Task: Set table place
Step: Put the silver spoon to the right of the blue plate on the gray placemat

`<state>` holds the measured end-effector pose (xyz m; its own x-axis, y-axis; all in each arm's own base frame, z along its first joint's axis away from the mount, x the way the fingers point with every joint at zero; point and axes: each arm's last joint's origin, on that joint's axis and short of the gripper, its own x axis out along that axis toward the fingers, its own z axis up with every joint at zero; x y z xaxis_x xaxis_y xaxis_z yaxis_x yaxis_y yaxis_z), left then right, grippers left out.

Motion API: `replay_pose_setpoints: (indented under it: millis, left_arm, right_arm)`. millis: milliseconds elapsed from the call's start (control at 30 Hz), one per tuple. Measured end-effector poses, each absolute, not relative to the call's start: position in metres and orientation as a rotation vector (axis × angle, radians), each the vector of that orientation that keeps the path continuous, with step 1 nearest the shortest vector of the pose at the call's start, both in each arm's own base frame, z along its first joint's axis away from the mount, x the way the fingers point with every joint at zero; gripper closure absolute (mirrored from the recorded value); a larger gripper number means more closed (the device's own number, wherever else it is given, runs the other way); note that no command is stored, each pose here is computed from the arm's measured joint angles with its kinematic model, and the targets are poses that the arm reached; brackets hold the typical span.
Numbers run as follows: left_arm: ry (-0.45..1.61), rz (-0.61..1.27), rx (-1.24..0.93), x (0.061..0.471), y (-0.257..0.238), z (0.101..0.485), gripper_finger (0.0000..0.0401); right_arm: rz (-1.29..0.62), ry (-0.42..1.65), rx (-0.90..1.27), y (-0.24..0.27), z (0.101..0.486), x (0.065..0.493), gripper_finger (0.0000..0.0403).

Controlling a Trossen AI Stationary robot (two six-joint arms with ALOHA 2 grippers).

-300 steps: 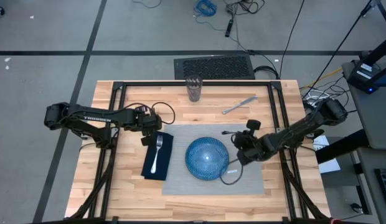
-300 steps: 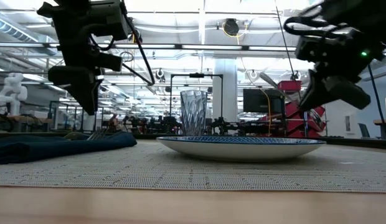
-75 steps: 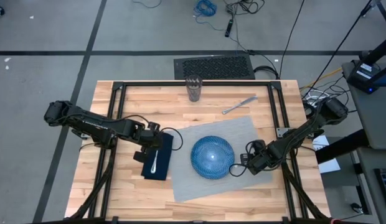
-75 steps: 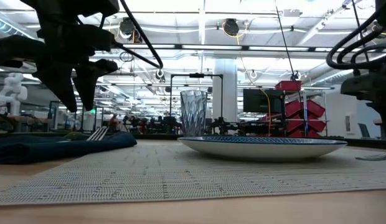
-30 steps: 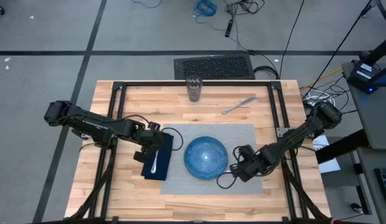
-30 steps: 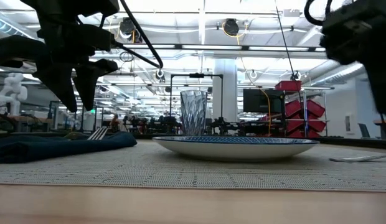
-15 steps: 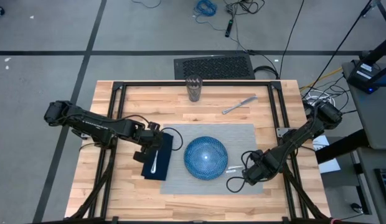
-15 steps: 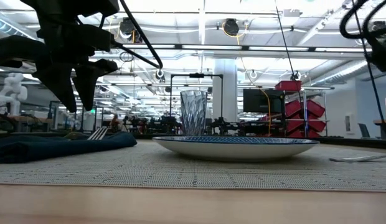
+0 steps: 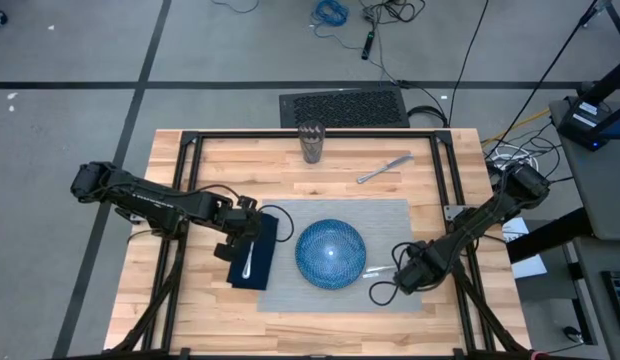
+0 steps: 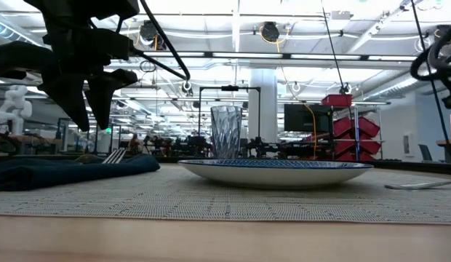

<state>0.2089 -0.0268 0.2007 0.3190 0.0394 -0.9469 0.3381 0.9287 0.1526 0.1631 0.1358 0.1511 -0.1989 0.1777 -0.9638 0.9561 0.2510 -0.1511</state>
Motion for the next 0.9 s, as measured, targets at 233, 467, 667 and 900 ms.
replay_pose_setpoints:
  millis: [233, 467, 667, 900]
  left_arm:
    - [1.236, -0.202, 0.352, 0.209, -0.027, 0.201, 0.0271]
    - [1.235, -0.204, 0.355, 0.209, -0.027, 0.201, 0.0271]
    - [1.237, -0.204, 0.355, 0.209, -0.027, 0.201, 0.0271]
    - [1.238, -0.203, 0.354, 0.209, -0.027, 0.201, 0.0271]
  right_arm:
    - [-1.185, 1.536, 0.984, 0.113, 0.137, 0.154, 0.0403]
    - [-1.291, 1.34, 0.817, 0.088, 0.134, 0.155, 0.0403]
    - [-1.31, 1.442, 0.843, 0.087, 0.135, 0.153, 0.0403]
    - [-1.313, 1.478, 0.885, 0.104, 0.156, 0.158, 0.0403]
